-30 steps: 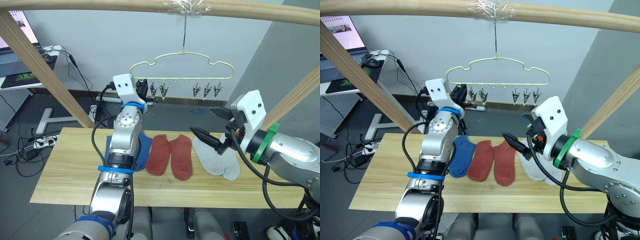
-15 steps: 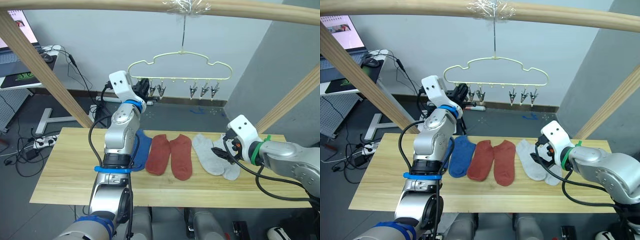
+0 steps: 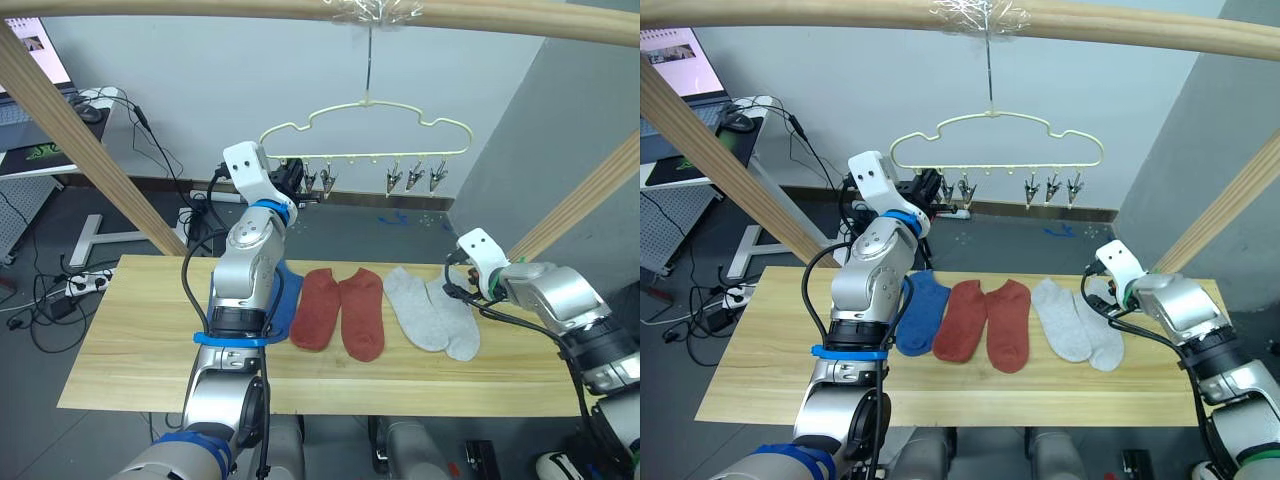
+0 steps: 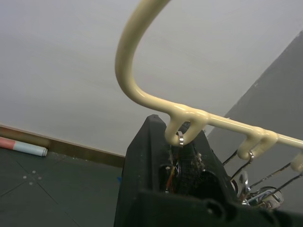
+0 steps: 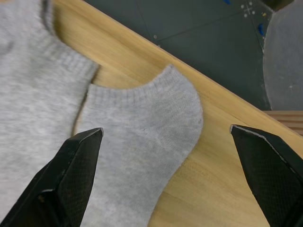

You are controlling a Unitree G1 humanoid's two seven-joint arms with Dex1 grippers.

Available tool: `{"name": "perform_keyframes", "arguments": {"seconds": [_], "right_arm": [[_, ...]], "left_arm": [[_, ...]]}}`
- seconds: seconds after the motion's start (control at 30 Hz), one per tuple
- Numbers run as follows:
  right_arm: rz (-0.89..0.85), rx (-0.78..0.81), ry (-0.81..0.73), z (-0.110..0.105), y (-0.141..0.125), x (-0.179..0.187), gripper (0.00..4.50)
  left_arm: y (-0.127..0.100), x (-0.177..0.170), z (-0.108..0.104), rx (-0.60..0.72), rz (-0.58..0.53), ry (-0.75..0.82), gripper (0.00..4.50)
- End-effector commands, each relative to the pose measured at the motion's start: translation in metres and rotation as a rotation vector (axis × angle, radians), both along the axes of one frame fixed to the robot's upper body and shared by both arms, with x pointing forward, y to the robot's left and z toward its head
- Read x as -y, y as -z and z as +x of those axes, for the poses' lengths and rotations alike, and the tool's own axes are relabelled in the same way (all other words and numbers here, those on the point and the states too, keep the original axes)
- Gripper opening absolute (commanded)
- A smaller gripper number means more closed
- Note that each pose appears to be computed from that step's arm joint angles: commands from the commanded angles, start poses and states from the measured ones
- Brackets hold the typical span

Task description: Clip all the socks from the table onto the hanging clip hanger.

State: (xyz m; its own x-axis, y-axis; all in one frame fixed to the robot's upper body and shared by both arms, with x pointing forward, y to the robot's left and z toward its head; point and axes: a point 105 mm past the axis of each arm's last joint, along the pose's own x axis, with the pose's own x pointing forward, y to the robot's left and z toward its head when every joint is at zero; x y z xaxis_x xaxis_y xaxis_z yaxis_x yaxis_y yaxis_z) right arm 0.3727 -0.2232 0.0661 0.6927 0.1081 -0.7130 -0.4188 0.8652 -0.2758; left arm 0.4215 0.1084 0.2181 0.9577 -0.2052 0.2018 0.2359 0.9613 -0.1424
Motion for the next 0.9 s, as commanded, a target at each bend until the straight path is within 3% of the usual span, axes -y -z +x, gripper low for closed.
{"name": "perform_keyframes", "arguments": {"seconds": [0.03, 0.5, 0.77, 0.9], "right_arm": [[-0.013, 0.012, -0.009, 0.009, 0.001, 0.005, 4.50], [0.006, -0.028, 0.004, 0.022, 0.028, 0.005, 4.50], [0.235, -0.244, 0.124, -0.002, 0.058, 0.000, 4.50], [0.281, -0.286, 0.129, -0.007, 0.060, -0.004, 3.59]], "left_arm": [[-0.022, 0.005, -0.005, 0.075, -0.004, 0.007, 0.08], [-0.022, 0.004, -0.007, 0.068, 0.006, 0.002, 0.08], [-0.023, 0.002, -0.008, 0.068, 0.006, -0.002, 0.08], [-0.024, 0.002, -0.009, 0.071, 0.009, -0.001, 0.08]]}}
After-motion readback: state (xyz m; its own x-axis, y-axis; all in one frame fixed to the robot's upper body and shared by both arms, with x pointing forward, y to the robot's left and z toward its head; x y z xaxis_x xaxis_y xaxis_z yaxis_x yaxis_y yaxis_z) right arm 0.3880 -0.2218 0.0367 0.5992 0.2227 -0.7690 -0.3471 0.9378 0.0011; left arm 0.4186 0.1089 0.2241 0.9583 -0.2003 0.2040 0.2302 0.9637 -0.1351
